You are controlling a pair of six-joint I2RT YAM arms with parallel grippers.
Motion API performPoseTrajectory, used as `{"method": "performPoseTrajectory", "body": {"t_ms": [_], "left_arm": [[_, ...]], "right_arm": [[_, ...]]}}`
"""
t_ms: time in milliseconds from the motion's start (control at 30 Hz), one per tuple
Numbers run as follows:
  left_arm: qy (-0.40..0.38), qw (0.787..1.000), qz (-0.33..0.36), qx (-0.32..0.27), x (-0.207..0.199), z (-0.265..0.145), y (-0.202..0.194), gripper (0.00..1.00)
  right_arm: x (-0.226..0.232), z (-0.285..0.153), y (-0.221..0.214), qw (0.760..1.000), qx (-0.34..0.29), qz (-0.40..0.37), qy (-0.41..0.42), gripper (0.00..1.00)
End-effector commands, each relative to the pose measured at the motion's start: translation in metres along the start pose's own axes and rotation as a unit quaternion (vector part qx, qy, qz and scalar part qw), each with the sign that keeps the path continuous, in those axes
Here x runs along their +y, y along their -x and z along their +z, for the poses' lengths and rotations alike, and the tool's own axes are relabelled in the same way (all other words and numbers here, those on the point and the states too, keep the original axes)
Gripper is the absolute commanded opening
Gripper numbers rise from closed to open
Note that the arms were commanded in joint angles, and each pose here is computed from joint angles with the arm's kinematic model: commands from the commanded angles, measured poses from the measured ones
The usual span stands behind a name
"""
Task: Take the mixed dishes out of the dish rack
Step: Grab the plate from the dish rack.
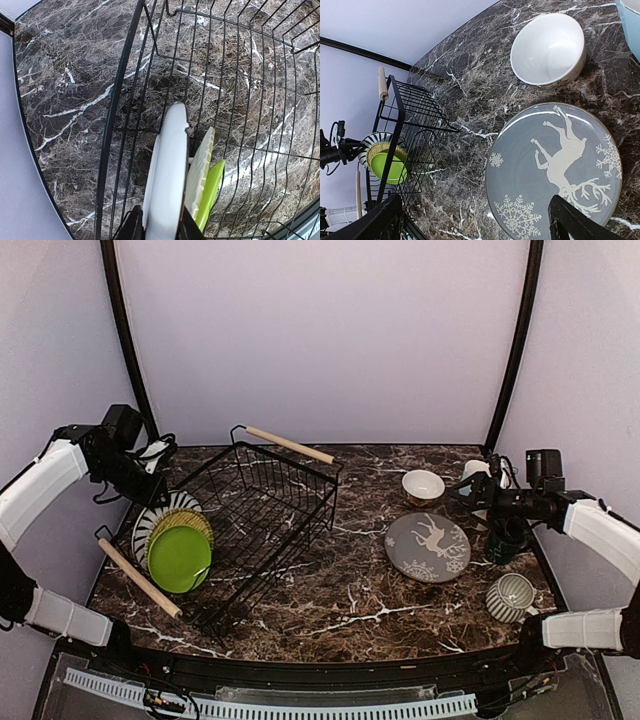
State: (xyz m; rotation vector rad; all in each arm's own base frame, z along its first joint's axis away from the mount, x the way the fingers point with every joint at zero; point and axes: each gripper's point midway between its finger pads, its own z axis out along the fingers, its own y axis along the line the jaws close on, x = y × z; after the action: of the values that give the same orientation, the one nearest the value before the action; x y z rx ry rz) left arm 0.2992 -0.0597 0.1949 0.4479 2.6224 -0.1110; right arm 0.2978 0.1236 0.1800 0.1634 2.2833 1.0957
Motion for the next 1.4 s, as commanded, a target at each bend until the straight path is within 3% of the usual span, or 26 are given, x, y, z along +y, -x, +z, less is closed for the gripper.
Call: {"method": "performPoseTrajectory", "body": {"t_ms": [0,433,700,833,1367], "left_arm": [[0.008,0.997,-0.013,-0.072,0.001,-0.033,0.027,0.13],[0.098,0.994,0.023,0.036,0.015,-0.008,0.001,0.31],[0.113,0.99,0.033,0.072,0.016,0.0,-0.007,0.49],[0.133,0.987,0.051,0.08,0.021,0.004,-0.005,0.45],[0.079,0.982,0.156,0.073,0.006,0.028,-0.005,0.31]], "right_arm": [[0.003,0.002,0.0,1.0,-0.002,-0.007,0.011,0.99],[0.003,0.002,0.0,1.0,-0.003,-0.005,0.012,0.99],[0.002,0.005,-0.001,1.0,0.001,-0.004,0.017,0.99],[0.0,0.008,-0.003,1.0,0.005,-0.003,0.02,0.99],[0.004,0.014,0.003,0.999,0.02,-0.008,0.031,0.99]]}}
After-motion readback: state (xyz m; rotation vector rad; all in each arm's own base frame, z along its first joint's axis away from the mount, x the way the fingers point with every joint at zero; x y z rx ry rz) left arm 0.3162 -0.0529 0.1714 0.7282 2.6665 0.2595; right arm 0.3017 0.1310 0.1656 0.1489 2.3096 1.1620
